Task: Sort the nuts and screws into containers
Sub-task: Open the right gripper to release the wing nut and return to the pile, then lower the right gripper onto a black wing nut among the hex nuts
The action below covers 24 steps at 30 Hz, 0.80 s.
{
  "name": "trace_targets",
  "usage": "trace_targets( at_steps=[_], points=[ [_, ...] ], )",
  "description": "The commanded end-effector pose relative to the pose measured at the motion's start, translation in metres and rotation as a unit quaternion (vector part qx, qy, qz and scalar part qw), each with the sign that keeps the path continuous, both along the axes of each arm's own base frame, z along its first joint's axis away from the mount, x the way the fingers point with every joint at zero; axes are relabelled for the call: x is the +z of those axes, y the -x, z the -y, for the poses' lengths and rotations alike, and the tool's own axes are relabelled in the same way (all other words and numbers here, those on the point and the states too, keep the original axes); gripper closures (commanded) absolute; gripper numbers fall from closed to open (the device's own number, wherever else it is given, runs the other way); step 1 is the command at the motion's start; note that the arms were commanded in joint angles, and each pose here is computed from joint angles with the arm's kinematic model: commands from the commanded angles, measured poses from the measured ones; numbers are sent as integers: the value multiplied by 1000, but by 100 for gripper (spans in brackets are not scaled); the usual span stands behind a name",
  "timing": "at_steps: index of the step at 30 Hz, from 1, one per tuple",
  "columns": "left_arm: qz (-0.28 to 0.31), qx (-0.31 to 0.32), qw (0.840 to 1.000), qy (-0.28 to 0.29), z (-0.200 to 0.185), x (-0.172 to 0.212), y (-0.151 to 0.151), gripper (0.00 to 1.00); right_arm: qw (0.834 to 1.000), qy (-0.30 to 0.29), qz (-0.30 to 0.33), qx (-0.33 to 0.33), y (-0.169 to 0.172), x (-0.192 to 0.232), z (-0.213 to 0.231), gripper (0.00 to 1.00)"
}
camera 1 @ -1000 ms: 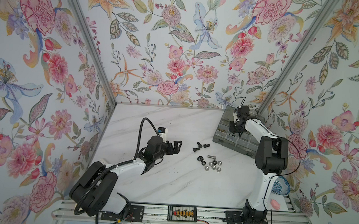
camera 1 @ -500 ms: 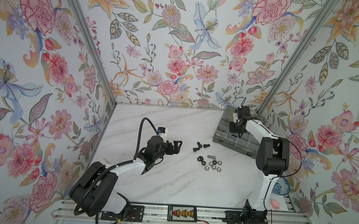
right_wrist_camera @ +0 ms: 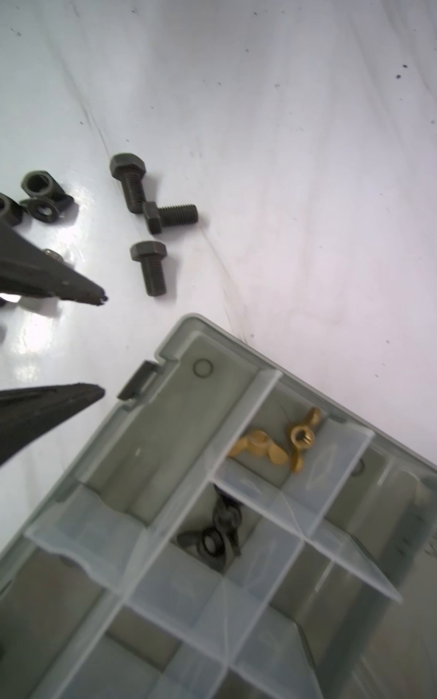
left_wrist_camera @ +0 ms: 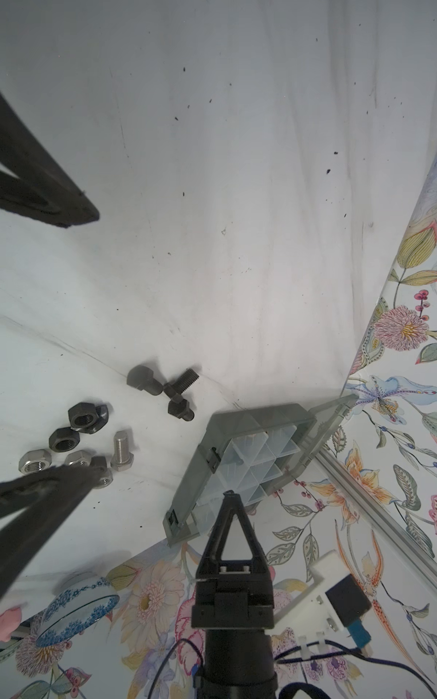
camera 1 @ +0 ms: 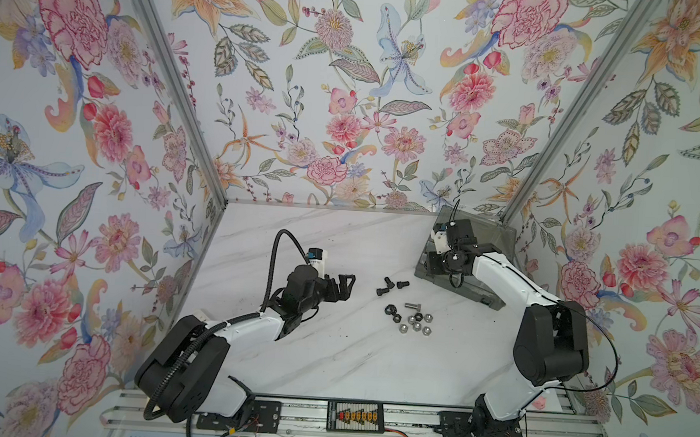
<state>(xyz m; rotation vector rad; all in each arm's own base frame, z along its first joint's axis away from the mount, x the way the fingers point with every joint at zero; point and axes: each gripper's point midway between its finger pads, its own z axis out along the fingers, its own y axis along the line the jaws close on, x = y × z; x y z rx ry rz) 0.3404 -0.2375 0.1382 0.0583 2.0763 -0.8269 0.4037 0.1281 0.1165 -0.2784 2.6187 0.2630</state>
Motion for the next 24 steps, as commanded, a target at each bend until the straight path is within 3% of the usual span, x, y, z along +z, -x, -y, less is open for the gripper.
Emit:
trace_targets(
  at_steps=[1,10,24],
  points=[
    [7,-4,1000,0,4,7,-1,1,998,-46,-40,14,26,-8,-20,60],
    [3,-6,1000,0,4,3,-1,1,992,-32,-87,86,73,-40,-61,60],
    [-1,-6,1000,0,4,-1,0,1,987,13,-108,122,104,-63,-88,62]
  ],
)
